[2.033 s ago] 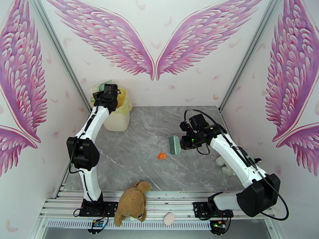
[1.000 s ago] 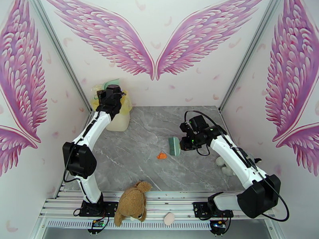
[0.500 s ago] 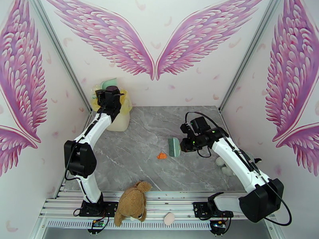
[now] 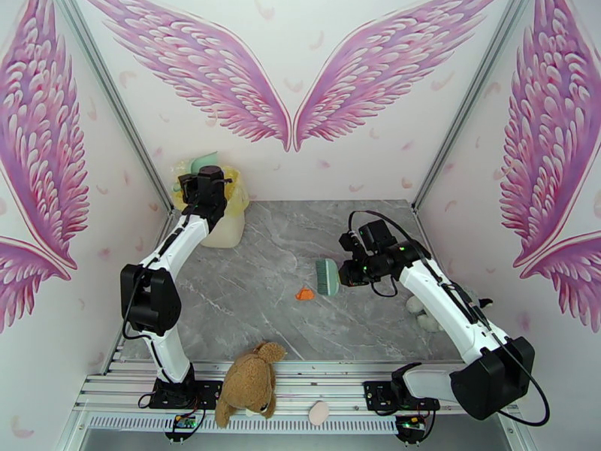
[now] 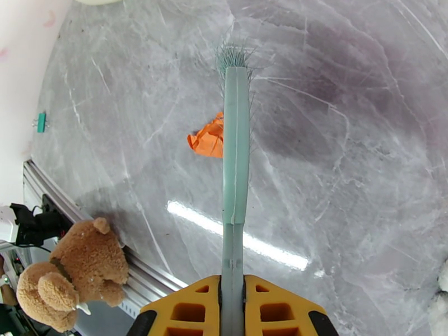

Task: Sweep away the paper scraps from the table

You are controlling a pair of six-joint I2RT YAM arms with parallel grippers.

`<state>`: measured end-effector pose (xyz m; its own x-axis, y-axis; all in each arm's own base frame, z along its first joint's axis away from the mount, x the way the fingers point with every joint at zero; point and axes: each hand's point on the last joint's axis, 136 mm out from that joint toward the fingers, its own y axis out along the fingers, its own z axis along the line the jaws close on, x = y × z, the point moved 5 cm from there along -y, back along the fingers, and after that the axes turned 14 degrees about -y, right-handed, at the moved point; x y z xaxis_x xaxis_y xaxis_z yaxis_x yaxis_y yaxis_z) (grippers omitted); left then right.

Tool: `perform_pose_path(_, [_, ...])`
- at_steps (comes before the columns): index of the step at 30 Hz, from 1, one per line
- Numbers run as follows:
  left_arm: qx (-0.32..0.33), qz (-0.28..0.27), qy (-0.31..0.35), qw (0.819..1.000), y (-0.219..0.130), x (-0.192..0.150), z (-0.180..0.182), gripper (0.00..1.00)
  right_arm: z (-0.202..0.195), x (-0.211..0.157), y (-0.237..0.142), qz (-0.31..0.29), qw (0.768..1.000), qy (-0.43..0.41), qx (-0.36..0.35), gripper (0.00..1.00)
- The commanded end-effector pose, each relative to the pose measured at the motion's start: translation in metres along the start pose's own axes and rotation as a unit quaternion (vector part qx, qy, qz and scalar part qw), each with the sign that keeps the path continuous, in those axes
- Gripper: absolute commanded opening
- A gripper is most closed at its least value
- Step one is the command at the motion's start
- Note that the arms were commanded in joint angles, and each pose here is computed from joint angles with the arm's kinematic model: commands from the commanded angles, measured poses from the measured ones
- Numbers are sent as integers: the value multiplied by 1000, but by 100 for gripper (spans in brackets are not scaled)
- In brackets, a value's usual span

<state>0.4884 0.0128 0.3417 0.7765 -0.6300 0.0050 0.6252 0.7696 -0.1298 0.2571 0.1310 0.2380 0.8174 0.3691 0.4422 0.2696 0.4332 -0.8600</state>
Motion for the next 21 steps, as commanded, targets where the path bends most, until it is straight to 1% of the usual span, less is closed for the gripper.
perform_pose_path(1, [7,1,6,1000,-2,-10,9,12,3,1,-4,-14,1000,-3,6,0])
perform_pose_path(5, [4,-14,18,1000,-5,-11,13,10,4,0,-4,-16,1000,-4,7,0])
perform_pose_path(6, [-7,-12,31,999,-2,-15,6,10,4,0,-4,-18,1000,-4,7,0])
perform_pose_path(7, [-8,2,48,999,0,-19,3,8,4,0,-4,-17,1000,-4,8,0])
perform_pose_path(8, [10,5,35,999,-1,-19,10,7,4,0,-4,-18,1000,-5,9,0])
perform_pose_path(10, [1,-4,22,1000,-5,-21,15,7,5,0,-5,-19,1000,-6,10,0])
perform_pose_path(12, [9,-3,28,1000,-2,-25,19,7,5,1,-4,-19,1000,-6,12,0])
perform_pose_path(15, [15,-6,13,1000,-5,-26,29,6,5,1,-3,-18,1000,-6,15,0])
perform_pose_path(21, [16,-26,39,999,-7,-22,31,7,6,0,-5,-20,1000,-8,14,0])
